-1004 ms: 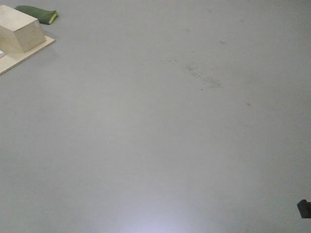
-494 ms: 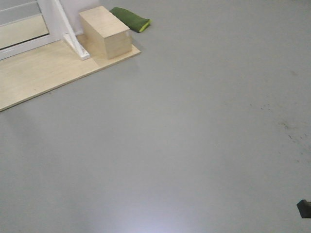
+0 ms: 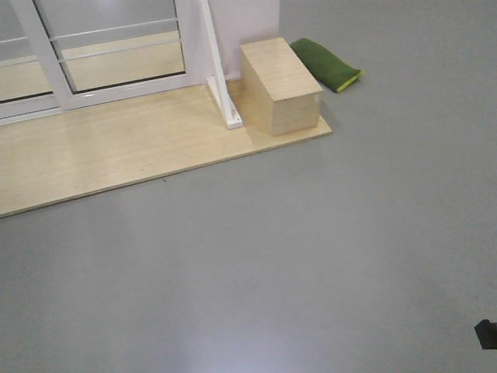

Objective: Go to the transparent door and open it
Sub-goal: 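Drive forward and turn to face the transparent sliding door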

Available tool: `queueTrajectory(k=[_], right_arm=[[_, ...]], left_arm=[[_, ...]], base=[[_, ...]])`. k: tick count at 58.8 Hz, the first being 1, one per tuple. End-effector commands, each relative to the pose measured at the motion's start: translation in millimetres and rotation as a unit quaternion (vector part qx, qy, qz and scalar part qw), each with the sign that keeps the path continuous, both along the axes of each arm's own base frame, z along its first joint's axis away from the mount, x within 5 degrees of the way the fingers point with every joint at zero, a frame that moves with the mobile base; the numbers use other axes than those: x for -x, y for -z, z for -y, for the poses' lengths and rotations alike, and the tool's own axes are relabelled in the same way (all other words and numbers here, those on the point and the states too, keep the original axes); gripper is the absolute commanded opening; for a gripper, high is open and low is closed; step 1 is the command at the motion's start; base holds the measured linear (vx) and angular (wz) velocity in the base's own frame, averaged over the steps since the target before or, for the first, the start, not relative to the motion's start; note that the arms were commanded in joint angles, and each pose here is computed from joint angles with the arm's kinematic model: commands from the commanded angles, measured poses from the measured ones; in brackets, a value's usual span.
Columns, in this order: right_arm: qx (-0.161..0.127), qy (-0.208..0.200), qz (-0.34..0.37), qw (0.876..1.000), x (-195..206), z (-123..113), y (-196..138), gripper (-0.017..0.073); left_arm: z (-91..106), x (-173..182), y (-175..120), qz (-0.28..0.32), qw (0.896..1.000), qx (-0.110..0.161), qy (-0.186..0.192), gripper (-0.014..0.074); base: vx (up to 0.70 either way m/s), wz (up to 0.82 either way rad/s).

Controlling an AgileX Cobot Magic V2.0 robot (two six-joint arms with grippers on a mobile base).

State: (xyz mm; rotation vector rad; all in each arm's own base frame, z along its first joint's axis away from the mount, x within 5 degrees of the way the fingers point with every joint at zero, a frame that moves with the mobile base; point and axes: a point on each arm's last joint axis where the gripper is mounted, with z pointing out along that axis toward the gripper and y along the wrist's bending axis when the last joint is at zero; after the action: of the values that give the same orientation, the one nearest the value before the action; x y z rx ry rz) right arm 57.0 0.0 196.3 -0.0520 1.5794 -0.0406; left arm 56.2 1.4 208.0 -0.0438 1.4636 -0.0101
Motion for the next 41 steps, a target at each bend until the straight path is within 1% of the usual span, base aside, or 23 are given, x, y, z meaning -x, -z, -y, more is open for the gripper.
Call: queueTrajectory(k=[1,23,41], right_arm=[[0.004,-0.004,0.044,0.999,0.8,-0.8,-4.3,-0.0005],[0.004,-0.004,0.044,0.999,0.8,-0.8,-4.3,-0.0005],[0.004,-0.004,0.044,0.999,0.8,-0.8,-4.3,-0.0005]], left_arm=[[-0.2,0.8,0.2,0.036,0.999,0.006,0.001,-0.0007],[-0.2,0.8,0.2,0.036,0.999,0.006,0.001,-0.0007],[-0.2,0.8,0.2,0.036,0.999,0.006,0.001,-0.0007]], base=[[0.7,0.5],[0.69,0.45],[0.67,0.26]])
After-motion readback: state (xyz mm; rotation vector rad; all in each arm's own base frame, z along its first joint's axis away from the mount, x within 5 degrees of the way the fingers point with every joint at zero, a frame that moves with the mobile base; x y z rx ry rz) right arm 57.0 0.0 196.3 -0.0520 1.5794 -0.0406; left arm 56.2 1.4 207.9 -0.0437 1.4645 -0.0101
